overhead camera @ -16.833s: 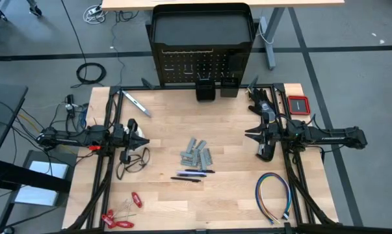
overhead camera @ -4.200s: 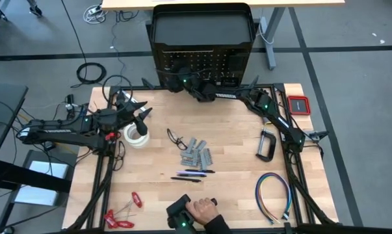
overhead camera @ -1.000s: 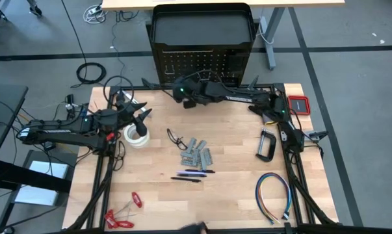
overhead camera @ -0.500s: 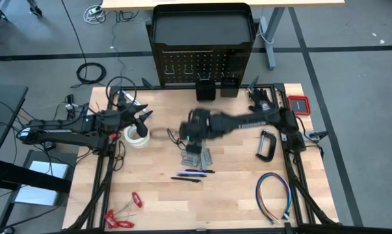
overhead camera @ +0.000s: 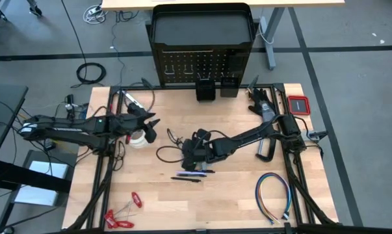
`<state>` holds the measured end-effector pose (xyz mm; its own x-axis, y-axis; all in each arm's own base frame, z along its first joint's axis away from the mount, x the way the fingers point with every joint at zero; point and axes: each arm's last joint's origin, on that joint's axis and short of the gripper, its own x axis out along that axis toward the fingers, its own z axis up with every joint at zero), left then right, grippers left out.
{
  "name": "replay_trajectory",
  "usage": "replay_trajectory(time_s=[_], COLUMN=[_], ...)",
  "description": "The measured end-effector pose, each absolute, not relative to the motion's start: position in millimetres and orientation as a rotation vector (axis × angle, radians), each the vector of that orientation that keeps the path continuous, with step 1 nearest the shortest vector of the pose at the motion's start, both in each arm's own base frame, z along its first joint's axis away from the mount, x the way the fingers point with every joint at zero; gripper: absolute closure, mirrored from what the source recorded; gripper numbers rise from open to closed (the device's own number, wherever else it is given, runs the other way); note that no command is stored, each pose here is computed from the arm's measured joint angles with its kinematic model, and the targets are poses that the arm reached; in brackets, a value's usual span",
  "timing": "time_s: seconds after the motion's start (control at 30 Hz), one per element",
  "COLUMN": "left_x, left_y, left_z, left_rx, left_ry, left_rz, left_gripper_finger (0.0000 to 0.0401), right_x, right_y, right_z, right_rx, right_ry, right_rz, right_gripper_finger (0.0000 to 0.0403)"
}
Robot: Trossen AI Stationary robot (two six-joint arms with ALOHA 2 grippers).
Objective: Hang tools onto peg board
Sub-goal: Hang the black safety glasses on the peg board
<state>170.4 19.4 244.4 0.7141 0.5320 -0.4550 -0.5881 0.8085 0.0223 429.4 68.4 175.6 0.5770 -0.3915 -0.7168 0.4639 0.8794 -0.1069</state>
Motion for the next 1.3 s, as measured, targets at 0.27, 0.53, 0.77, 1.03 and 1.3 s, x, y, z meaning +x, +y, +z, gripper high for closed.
replay_trajectory(time_s=[0.27, 0.53, 0.77, 1.03, 1.3], left_x=[194.2, 214.2, 221.9, 222.7, 238.6], left_y=[20.2, 24.8, 28.4, 23.1, 14.9], left_z=[228.3, 217.8, 210.1, 213.8, 213.6], left_rx=[-0.046, 0.085, 0.167, 0.261, 0.264], left_ry=[0.531, 0.554, 0.612, 0.602, 0.499], left_rz=[0.617, 0.602, 0.478, 0.369, 0.273], left_gripper_finger=[0.0243, 0.0243, 0.0243, 0.0243, 0.0242], right_x=[427.6, 427.3, 427.1, 415.0, 405.0], right_y=[60.1, 47.2, 39.6, 11.8, -26.2], right_z=[158.6, 149.9, 153.9, 202.4, 215.9], right_rx=[0.173, 0.209, 0.261, 0.409, 0.533], right_ry=[0.744, 0.706, 0.727, 0.685, 0.728], right_rz=[-0.51, -0.502, -0.449, -0.407, -0.379], right_gripper_finger=[0.0243, 0.0309, 0.037, 0.0361, 0.0369])
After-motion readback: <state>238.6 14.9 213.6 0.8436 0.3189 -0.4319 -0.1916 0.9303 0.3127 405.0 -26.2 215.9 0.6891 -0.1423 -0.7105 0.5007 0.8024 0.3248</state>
